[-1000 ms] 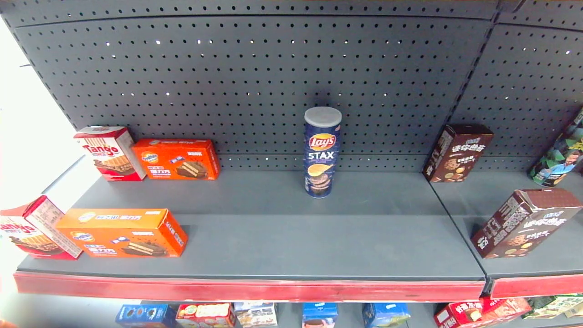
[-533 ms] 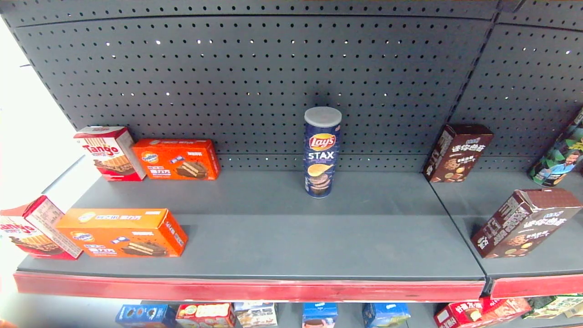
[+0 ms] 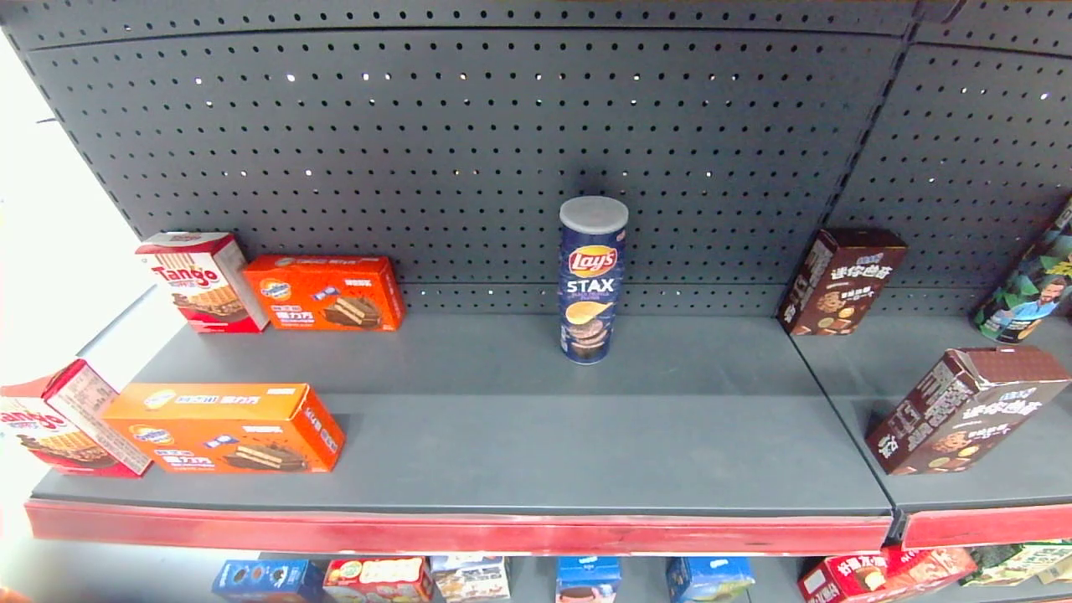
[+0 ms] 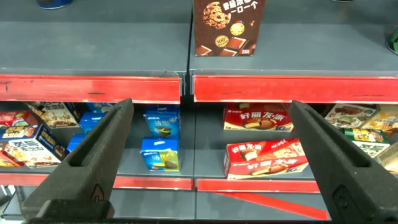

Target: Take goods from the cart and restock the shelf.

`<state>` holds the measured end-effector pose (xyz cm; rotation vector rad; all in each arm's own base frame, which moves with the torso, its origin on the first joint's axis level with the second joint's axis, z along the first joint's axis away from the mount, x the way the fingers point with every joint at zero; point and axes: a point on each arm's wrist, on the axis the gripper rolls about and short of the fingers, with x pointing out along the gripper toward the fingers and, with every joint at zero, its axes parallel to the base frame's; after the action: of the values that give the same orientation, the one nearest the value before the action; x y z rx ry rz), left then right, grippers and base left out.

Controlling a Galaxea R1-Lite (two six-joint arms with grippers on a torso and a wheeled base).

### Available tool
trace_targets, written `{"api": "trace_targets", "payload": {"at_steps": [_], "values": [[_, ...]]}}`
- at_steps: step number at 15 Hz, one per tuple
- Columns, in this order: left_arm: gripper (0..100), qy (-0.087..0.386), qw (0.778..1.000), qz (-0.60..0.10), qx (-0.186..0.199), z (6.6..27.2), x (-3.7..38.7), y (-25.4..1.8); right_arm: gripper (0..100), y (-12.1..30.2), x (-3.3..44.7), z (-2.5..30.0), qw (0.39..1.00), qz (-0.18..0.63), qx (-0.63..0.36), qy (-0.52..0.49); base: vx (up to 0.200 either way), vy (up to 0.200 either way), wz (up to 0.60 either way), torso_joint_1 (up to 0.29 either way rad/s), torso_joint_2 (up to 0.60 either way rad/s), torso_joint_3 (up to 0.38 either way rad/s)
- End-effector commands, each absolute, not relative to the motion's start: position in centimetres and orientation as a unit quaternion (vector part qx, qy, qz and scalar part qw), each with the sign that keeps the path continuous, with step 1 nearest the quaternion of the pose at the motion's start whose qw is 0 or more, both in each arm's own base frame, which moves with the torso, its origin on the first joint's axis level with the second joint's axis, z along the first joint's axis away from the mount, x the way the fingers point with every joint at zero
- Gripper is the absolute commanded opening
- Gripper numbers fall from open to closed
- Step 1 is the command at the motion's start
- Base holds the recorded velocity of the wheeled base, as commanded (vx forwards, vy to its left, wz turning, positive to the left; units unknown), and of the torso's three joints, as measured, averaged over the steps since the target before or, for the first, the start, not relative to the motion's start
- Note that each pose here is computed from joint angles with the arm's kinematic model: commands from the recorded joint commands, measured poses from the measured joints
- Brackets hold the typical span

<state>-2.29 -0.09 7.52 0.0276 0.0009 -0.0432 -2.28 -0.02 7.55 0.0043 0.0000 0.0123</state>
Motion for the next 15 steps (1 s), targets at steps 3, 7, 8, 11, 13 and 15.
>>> {"api": "trace_targets", "payload": {"at_steps": [3, 7, 8, 11, 13, 15], "values": [[100, 0.001, 1.0, -0.021, 0.014, 7.52, -2.28, -0.09, 100, -0.02, -2.28, 7.55, 1.0, 0.005, 0.003, 0.0, 0.0, 0.0, 0.2, 0.001, 0.0, 0.001], [100, 0.001, 1.0, -0.021, 0.014, 7.52, -2.28, -0.09, 100, -0.02, -2.28, 7.55, 1.0, 0.005, 0.003, 0.0, 0.0, 0.0, 0.6, 0.0, 0.01, 0.002], [100, 0.001, 1.0, -0.021, 0.014, 7.52, -2.28, -0.09, 100, -0.02, -2.28, 7.55, 1.0, 0.005, 0.003, 0.0, 0.0, 0.0, 0.6, 0.007, -0.01, 0.002], [100, 0.001, 1.0, -0.021, 0.014, 7.52, -2.28, -0.09, 100, -0.02, -2.28, 7.55, 1.0, 0.005, 0.003, 0.0, 0.0, 0.0, 0.6, 0.001, 0.01, 0.002], [100, 0.001, 1.0, -0.021, 0.014, 7.52, -2.28, -0.09, 100, -0.02, -2.28, 7.55, 1.0, 0.005, 0.003, 0.0, 0.0, 0.0, 0.6, 0.005, 0.0, 0.005], [100, 0.001, 1.0, -0.021, 0.014, 7.52, -2.28, -0.09, 100, -0.02, -2.28, 7.55, 1.0, 0.006, 0.003, 0.0, 0.0, 0.0, 0.6, 0.007, 0.0, 0.002]]}}
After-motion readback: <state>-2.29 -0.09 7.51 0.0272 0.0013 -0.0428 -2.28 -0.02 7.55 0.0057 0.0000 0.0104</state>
